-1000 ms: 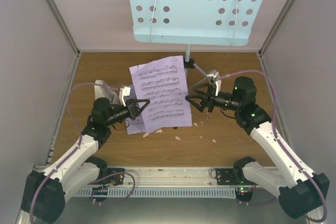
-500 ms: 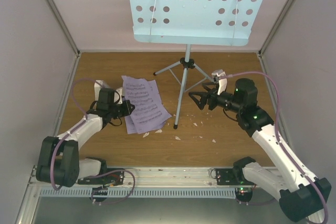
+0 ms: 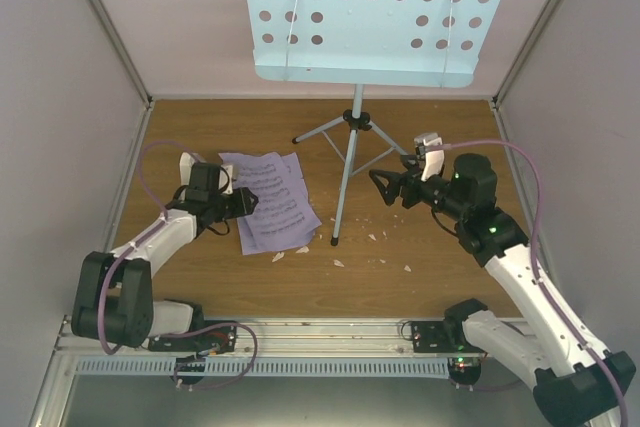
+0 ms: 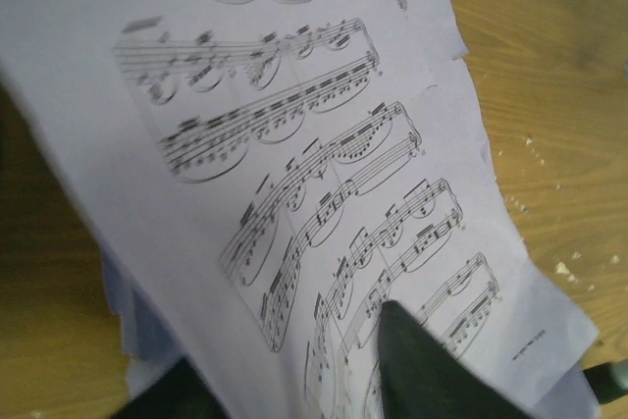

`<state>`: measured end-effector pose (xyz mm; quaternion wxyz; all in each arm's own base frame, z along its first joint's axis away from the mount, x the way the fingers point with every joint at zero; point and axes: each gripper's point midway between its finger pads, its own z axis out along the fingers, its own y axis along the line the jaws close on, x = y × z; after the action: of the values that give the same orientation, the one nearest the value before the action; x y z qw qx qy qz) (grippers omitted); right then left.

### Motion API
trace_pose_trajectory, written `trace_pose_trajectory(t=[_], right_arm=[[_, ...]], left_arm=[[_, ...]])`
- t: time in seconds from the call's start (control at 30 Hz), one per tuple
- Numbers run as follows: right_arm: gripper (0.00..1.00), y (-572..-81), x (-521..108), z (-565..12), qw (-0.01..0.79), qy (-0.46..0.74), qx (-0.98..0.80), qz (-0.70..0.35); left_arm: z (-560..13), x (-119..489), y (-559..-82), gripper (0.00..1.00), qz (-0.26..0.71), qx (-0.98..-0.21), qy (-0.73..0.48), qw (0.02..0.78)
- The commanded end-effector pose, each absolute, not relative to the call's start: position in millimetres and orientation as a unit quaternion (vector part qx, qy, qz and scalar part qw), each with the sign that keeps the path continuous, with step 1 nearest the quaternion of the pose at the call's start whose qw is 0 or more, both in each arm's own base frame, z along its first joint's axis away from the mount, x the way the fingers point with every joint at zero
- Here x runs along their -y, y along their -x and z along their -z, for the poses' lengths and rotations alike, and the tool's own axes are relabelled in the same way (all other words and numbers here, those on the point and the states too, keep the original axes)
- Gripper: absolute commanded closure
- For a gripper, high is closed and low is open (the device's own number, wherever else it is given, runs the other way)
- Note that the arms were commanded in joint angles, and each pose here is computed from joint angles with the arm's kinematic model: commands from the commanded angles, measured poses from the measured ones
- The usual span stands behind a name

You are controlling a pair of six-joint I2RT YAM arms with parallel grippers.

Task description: Pack up the instrument practice props

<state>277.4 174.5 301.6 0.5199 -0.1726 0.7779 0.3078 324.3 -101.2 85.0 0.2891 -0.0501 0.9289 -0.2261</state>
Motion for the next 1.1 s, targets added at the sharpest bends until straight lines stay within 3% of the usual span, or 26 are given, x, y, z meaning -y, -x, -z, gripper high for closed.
trace_pose_trajectory(t=[0.0,0.13,0.3,0.5,0.67,0.87,1.07], right_arm=[[0.00,-286,-153,-303,0.540,0.140,-0.786,-0.266],[0.01,-296,-138,-289,0.523,0.102,-0.800,-0.275],[0.00,-305,-111,-271,0.504,0.043,-0.804,-0.313],[0.00,-308,-95,-254,0.480,0.001,-0.798,-0.366],[0.02,-308,-94,-245,0.461,-0.038,-0.786,-0.411],[0.06,-311,-106,-251,0.444,-0.096,-0.729,-0.512],[0.08,-324,-136,-266,0.402,-0.116,-0.700,-0.579]], left_arm=[[-133,101,-340,0.37,0.233,-0.906,0.037,0.351],[-167,100,-341,0.18,0.234,-0.894,0.030,0.380],[-202,92,-334,0.11,0.215,-0.885,0.027,0.412],[-260,78,-320,0.10,0.194,-0.840,0.016,0.506],[-301,105,-304,0.12,0.268,-0.786,-0.043,0.555],[-318,189,-300,0.17,0.391,-0.740,-0.155,0.525],[-299,256,-317,0.21,0.443,-0.743,-0.254,0.433]])
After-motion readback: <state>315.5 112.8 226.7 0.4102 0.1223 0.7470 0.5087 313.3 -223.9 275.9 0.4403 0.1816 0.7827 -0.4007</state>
